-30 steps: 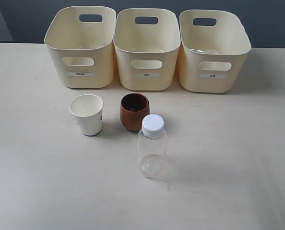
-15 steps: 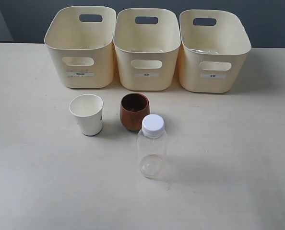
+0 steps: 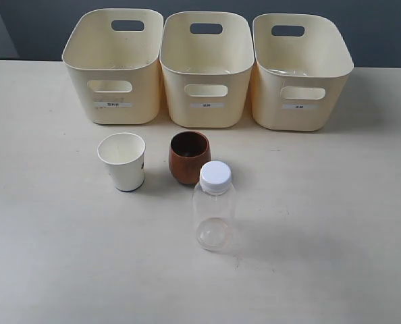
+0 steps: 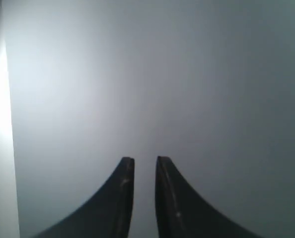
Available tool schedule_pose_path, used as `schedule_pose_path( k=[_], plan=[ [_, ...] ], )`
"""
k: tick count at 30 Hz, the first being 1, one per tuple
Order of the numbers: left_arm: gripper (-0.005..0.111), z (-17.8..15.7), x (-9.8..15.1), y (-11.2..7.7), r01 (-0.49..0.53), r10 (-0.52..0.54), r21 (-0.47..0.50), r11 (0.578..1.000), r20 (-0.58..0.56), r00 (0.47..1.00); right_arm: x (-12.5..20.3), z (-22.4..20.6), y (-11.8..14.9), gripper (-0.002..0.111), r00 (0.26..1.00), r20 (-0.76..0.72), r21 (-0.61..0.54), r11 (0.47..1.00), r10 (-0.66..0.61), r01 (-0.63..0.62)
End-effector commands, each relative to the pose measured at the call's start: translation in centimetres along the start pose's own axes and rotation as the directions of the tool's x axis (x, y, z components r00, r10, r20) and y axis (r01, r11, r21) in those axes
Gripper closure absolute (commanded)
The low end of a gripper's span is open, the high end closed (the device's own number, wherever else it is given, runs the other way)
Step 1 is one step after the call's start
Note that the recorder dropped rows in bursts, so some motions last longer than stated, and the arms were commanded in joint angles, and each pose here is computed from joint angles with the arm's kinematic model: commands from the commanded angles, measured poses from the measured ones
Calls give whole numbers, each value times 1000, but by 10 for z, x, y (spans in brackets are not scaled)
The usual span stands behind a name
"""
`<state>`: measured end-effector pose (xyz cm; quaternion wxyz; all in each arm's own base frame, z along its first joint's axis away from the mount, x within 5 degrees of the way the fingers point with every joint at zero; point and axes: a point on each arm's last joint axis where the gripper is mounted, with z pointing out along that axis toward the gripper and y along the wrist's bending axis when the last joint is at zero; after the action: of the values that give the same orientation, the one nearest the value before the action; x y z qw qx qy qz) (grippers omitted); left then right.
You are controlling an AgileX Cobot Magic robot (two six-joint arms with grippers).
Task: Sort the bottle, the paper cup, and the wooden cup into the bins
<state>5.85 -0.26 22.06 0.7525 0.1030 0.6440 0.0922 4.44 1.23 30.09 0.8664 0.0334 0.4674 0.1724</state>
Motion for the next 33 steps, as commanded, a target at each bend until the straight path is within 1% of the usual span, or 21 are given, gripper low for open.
schedule_pose_path(
  k=[1, 3, 4, 5, 8, 10, 13, 16, 18, 21, 23, 27, 29, 32, 33],
  plan=[
    [107, 0, 0, 0, 2, -2, 1, 1000, 7, 1000, -22, 33, 8, 91, 999, -14, -55, 997, -50, 49],
    [107, 0, 0, 0, 2, -2, 1, 1000, 7, 1000, -30, 55, 12, 91, 995, -63, -99, 993, -77, 71],
    [107, 0, 0, 0, 2, -2, 1, 1000, 7, 1000, -31, 70, 17, 91, 988, -104, -158, 982, -116, 99],
    [107, 0, 0, 0, 2, -2, 1, 1000, 7, 1000, -31, 78, 18, 91, 983, -128, -192, 976, -133, 107],
    [107, 0, 0, 0, 2, -2, 1, 1000, 7, 1000, -25, 112, 22, 91, 956, -252, -303, 950, -153, 72],
    [107, 0, 0, 0, 2, -2, 1, 1000, 7, 1000, -17, 128, 23, 91, 928, -311, -384, 920, -208, 77],
    [107, 0, 0, 0, 2, -2, 1, 1000, 7, 1000, -8, 139, 23, 91, 913, -335, -449, 891, -234, 63],
    [107, 0, 0, 0, 2, -2, 1, 1000, 7, 1000, -1, 145, 24, 91, 897, -322, -522, 847, -303, 99],
    [107, 0, 0, 0, 2, -2, 1, 1000, 7, 1000, 3, 147, 23, 91, 898, -337, -538, 841, -282, 63],
    [107, 0, 0, 0, 2, -2, 1, 1000, 7, 1000, 8, 153, 21, 91, 895, -387, -515, 857, -220, -12],
    [107, 0, 0, 0, 2, -2, 1, 1000, 7, 1000, 12, 156, 19, 91, 889, -405, -509, 861, -213, -26],
    [107, 0, 0, 0, 2, -2, 1, 1000, 7, 1000, 25, 160, 15, 96, 854, -460, -521, 853, -244, -37],
    [107, 0, 0, 0, 2, -2, 1, 1000, 7, 1000, 31, 163, 19, 101, 833, -484, -553, 832, -269, -53],
    [107, 0, 0, 0, 2, -2, 1, 1000, 7, 1000, 37, 167, 36, 108, 810, -498, -632, 769, -310, -94],
    [107, 0, 0, 0, 2, -2, 1, 1000, 7, 1000, 38, 167, 41, 109, 805, -502, -651, 751, -318, -109]
  ],
)
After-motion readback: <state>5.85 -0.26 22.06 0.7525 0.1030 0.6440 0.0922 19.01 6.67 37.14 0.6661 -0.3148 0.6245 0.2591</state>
